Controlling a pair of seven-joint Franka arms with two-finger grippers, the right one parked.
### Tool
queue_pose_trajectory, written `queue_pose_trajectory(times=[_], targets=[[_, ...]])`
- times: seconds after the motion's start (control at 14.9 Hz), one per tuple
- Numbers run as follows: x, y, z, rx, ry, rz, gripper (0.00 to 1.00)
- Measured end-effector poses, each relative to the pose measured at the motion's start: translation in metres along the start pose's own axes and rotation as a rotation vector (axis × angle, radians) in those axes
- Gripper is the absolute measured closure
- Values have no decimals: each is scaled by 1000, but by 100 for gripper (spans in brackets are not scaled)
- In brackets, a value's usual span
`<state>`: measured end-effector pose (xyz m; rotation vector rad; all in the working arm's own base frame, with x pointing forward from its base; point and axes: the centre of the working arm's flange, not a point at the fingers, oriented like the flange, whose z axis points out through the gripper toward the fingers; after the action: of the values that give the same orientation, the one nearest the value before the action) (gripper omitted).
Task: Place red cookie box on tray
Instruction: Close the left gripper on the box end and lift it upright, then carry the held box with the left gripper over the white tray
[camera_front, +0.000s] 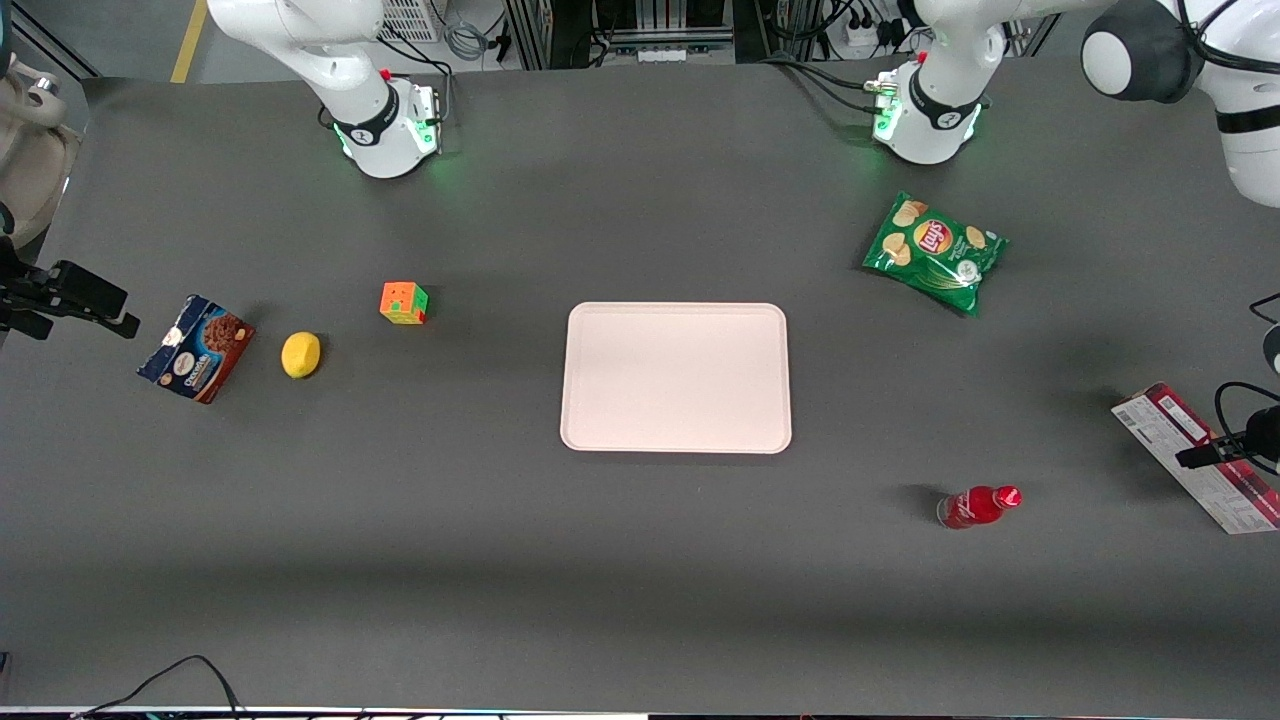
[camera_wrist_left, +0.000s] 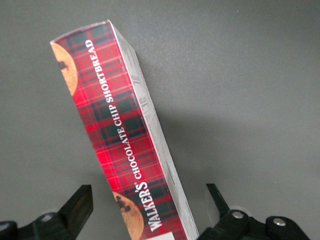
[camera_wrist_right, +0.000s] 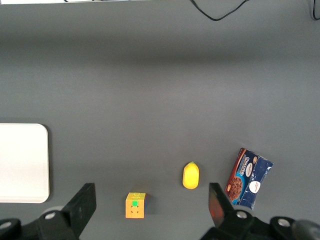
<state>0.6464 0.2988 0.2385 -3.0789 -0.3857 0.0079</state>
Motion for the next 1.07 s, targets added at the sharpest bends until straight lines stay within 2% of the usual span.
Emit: queue_pose_trajectory(times=[0.27, 0.34, 0.4, 0.54, 0.6, 0.74, 0.87, 0.94, 1.07], targets=[[-1, 0, 9, 3, -7, 34, 1], [0, 0, 9, 3, -6, 46, 7], [0, 1, 8, 3, -5, 53, 21], [1, 3, 8, -4, 0, 53, 24], [2, 5, 7, -11, 3, 49, 32], [2, 6, 7, -18, 7, 45, 56], [2, 6, 7, -19, 7, 45, 60], [2, 7, 7, -20, 7, 45, 67], [2, 7, 7, -21, 6, 46, 68]])
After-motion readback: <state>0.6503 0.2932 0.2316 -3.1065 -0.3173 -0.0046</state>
